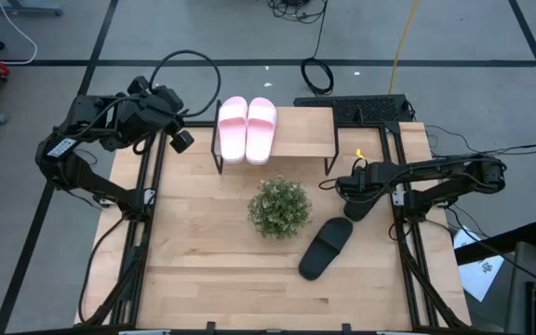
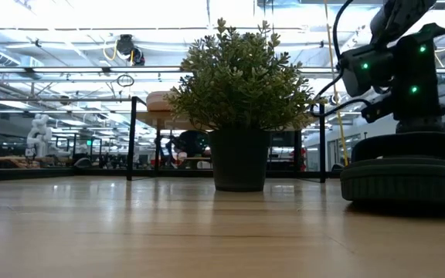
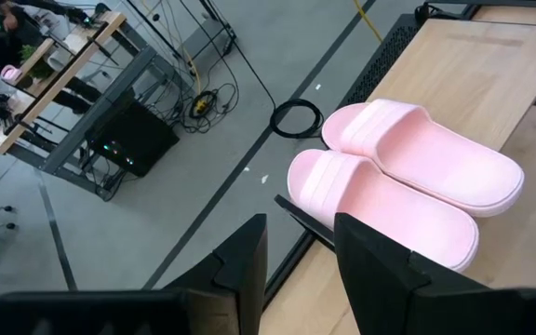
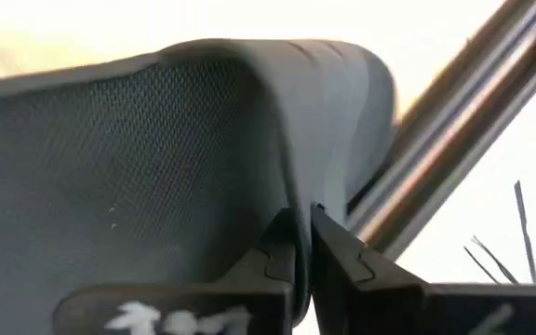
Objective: Pick and place slides into the shelf
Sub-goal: Put the top black slide on the shelf
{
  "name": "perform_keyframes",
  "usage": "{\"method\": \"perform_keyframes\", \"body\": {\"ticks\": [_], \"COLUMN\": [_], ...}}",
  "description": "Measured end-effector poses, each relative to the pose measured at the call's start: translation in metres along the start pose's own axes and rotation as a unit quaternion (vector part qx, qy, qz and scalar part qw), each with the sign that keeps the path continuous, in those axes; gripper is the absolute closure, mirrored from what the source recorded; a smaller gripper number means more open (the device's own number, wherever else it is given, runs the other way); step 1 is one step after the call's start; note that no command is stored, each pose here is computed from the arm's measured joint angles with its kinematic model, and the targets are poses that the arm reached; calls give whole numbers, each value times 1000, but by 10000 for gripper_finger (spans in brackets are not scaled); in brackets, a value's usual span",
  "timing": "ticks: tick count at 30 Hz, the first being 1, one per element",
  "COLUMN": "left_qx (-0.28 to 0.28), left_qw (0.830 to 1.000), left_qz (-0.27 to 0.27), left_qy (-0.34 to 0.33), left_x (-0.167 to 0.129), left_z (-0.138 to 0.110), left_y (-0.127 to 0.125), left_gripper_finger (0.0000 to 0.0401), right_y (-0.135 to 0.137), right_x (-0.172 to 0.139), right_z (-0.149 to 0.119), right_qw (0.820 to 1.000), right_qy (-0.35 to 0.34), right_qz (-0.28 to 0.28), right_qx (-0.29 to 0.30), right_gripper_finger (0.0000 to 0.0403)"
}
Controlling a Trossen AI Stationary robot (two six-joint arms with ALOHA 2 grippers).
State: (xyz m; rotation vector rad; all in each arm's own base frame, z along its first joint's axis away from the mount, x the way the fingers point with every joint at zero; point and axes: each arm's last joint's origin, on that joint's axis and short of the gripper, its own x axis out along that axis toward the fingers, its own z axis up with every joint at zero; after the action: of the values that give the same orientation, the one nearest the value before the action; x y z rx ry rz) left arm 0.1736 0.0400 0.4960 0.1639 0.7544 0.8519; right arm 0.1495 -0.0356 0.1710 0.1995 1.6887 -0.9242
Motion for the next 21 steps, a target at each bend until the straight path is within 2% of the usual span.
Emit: {"method": "perform_keyframes", "body": {"ticks": [6,12,17,21], "left_qx": [1,3,4,4], "left_qw": [1000,1000,1000,1000], "left_qz": [0,0,1,4], "left_qy": [0,0,0,0], "left_x": [0,0,0,0], "left_z": [0,0,0,0], "left_y": [0,0,0,0], "left_gripper_finger": [267,267,267,267], "right_y": [-15,-36,-55,-73], "right_x": [-32,-76,-120,-155], "right_z": [2,4,9,13], "right_qw": [999,1000,994,982], "right_qy": [26,-18,-107,-186], "right_qz": [-15,-7,27,21], "right_qx": [-15,-2,12,17], "right_gripper_finger": [400,401,402,402]}}
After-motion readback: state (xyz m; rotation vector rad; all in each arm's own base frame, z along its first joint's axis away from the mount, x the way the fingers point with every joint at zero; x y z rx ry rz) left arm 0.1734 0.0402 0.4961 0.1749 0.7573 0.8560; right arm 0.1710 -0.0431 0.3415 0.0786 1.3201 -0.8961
